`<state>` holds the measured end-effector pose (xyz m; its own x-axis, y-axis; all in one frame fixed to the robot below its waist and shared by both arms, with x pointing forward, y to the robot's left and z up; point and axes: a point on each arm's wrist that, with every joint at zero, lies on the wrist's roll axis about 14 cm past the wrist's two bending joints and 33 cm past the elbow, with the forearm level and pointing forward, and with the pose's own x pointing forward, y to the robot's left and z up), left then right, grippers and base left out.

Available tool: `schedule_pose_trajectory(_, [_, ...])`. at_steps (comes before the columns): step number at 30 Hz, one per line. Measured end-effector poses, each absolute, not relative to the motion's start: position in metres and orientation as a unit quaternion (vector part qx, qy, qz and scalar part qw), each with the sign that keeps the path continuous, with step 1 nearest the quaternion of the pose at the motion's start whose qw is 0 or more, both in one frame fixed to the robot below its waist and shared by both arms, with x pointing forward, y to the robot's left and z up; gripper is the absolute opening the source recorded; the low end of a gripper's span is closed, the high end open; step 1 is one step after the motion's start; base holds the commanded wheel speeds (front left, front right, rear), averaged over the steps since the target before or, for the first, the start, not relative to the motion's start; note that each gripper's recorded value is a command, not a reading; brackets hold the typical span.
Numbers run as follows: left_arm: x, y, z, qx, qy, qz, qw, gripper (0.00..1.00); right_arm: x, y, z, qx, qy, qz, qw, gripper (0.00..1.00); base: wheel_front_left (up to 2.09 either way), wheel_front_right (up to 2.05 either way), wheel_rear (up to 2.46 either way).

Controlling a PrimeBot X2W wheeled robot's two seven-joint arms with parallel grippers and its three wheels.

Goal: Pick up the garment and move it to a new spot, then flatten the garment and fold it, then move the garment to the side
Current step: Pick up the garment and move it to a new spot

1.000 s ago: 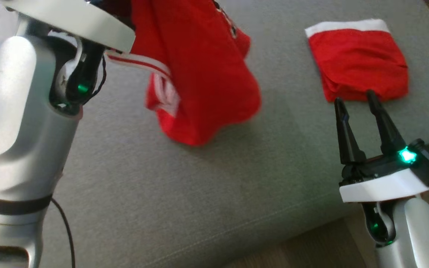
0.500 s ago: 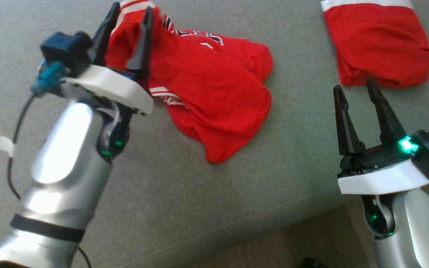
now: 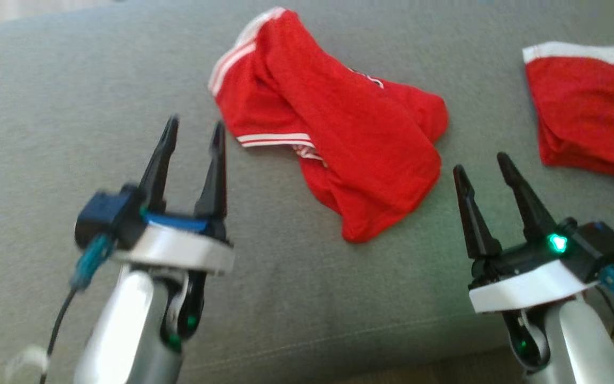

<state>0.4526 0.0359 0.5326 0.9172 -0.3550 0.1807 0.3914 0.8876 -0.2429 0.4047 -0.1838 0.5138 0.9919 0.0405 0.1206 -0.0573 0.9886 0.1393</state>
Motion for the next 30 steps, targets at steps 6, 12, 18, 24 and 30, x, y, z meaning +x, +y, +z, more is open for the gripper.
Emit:
schedule_pose_trajectory(6, [0.412,0.089,0.536,-0.133,-0.075,-0.11,0.982,1.0,0.398,-0.162,0.514,0.078,-0.056,0.054,0.994,1.0,0.0,0.0,0.0])
schedule_pose_trajectory(12, [0.367,0.12,0.527,-0.117,-0.062,-0.061,0.989,1.0,0.381,-0.15,0.514,0.082,-0.051,0.072,0.993,1.0,0.0,0.0,0.0])
schedule_pose_trajectory(18, [0.33,0.136,0.516,-0.116,-0.044,-0.023,0.992,1.0,0.363,-0.145,0.513,0.083,-0.049,0.079,0.992,1.0,0.0,0.0,0.0])
schedule_pose_trajectory(24, [0.32,0.143,0.52,-0.103,-0.053,-0.008,0.993,1.0,0.358,-0.14,0.513,0.083,-0.049,0.087,0.992,1.0,0.0,0.0,0.0])
schedule_pose_trajectory(30, [0.317,0.149,0.524,-0.089,-0.062,0.006,0.994,1.0,0.357,-0.143,0.518,0.082,-0.056,0.083,0.992,1.0,0.0,0.0,0.0])
